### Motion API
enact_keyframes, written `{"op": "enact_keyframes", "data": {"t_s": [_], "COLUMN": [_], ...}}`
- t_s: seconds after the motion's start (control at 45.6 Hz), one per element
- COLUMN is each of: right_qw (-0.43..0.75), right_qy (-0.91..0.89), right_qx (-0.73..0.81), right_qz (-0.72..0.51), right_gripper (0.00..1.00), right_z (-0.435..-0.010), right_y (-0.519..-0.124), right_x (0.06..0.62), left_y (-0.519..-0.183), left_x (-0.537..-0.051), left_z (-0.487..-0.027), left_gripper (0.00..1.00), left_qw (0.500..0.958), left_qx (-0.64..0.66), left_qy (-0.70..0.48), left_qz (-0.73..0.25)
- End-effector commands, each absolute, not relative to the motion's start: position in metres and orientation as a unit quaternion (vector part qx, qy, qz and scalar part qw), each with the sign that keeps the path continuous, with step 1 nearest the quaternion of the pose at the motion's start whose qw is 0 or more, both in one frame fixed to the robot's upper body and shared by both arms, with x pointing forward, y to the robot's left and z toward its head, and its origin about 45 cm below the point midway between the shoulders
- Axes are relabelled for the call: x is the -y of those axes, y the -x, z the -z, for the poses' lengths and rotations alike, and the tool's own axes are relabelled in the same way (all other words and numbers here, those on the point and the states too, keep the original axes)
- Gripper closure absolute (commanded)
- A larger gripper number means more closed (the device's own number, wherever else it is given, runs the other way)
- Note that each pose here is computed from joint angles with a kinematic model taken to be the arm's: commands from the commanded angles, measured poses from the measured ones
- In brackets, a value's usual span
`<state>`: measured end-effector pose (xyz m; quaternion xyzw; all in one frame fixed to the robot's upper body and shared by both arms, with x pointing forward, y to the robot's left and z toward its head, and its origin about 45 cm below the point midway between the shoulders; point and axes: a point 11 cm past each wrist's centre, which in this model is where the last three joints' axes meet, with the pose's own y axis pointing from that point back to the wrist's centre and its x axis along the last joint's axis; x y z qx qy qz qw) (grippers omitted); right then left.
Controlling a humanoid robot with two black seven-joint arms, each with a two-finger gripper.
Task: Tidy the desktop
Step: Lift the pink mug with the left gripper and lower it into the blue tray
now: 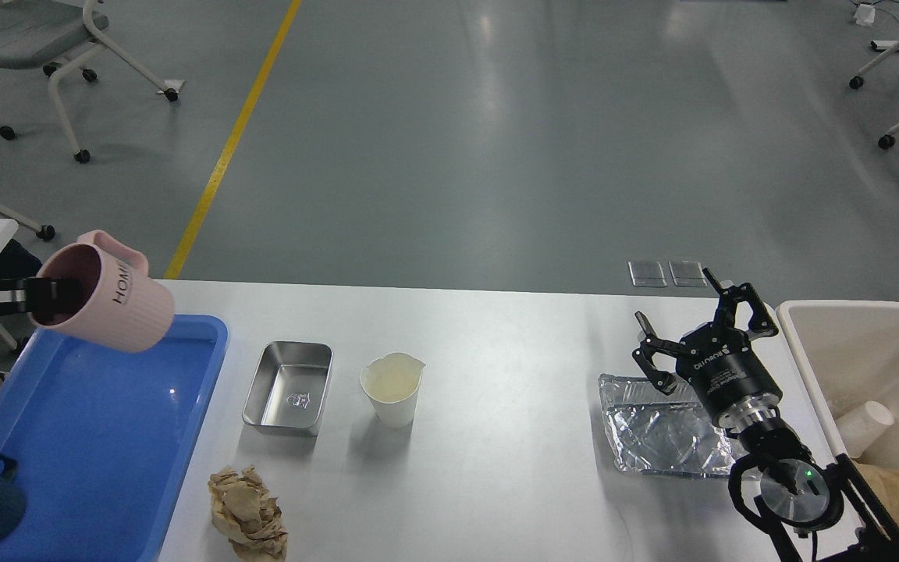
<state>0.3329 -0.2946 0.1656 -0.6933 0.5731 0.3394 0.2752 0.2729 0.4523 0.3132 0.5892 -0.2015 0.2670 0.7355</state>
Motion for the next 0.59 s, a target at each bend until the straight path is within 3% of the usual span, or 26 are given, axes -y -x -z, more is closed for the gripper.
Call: {"op": "enact_keyframes", "data": {"t_s": [0.0, 0.307, 0.57], "right_qw": [0.274, 0.273, 0.272], "right_qy": [0.694, 0.695, 0.693], "right_qx": [-0.573, -0.574, -0.578], "right_qz": [-0.338, -0.336, -0.333], "right_gripper": [0.0, 0.0, 0.0], "right_z": [-0.166, -0.167, -0.167], "right_y": [-0.333, -0.333, -0.333], "right_x": [0.294, 0.297, 0.301], "left_y": [-0.272, -0.254, -0.24], "left_x": [-0.462, -0.459, -0.479], "left_z": [-0.279, -0.186, -0.169], "left_gripper": [1.0, 1.0, 1.0], "left_qw": [0.727, 0.724, 0.707], "left_qx": [0.184, 0.158, 0.15], "left_qy": [-0.607, -0.638, -0.662], "left_qz": [-0.263, -0.209, -0.198]}}
